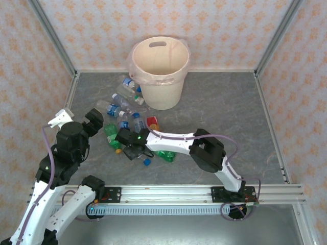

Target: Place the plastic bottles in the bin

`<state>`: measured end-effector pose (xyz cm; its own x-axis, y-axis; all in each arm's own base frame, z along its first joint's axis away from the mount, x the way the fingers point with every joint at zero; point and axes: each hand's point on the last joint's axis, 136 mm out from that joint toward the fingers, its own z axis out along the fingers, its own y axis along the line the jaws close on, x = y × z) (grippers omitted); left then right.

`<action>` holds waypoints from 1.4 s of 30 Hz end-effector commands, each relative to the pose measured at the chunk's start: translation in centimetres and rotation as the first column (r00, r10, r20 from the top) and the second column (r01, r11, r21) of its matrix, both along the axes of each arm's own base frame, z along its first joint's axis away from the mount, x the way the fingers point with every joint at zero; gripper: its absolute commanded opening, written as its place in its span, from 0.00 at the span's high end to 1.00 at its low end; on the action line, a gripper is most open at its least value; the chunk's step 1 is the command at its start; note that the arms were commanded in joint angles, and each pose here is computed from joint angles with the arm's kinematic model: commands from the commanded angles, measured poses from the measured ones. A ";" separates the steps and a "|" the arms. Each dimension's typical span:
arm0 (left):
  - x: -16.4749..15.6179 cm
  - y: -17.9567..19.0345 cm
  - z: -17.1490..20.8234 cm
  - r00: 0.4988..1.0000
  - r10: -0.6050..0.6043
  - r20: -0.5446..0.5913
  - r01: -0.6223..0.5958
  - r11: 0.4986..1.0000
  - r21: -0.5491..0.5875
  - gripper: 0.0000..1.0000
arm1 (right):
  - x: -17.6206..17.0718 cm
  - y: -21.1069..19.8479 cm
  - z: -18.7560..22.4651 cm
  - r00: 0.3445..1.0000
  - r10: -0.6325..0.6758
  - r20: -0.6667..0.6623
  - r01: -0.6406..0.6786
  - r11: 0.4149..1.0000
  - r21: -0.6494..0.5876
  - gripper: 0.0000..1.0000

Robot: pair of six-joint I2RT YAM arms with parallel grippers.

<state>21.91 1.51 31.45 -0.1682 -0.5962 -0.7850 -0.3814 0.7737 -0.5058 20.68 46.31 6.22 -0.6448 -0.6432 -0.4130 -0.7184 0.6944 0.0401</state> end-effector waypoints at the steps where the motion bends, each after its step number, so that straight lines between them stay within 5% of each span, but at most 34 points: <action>1: 0.4 -0.2 1.9 0.999 -0.011 0.050 0.011 1.000 0.001 0.01 | 1.1 0.4 6.7 0.994 -0.045 0.099 0.035 0.994 0.101 0.48; 22: 3.0 -1.5 6.2 0.988 -0.073 0.133 0.065 0.996 0.060 0.01 | 9.2 -4.8 24.8 0.875 -0.328 0.355 0.187 0.907 0.378 0.50; 42: 5.5 -6.0 10.2 0.922 -0.325 0.212 0.290 0.940 0.180 0.01 | 21.1 -15.0 38.9 0.550 -0.700 0.456 0.301 0.675 0.673 0.51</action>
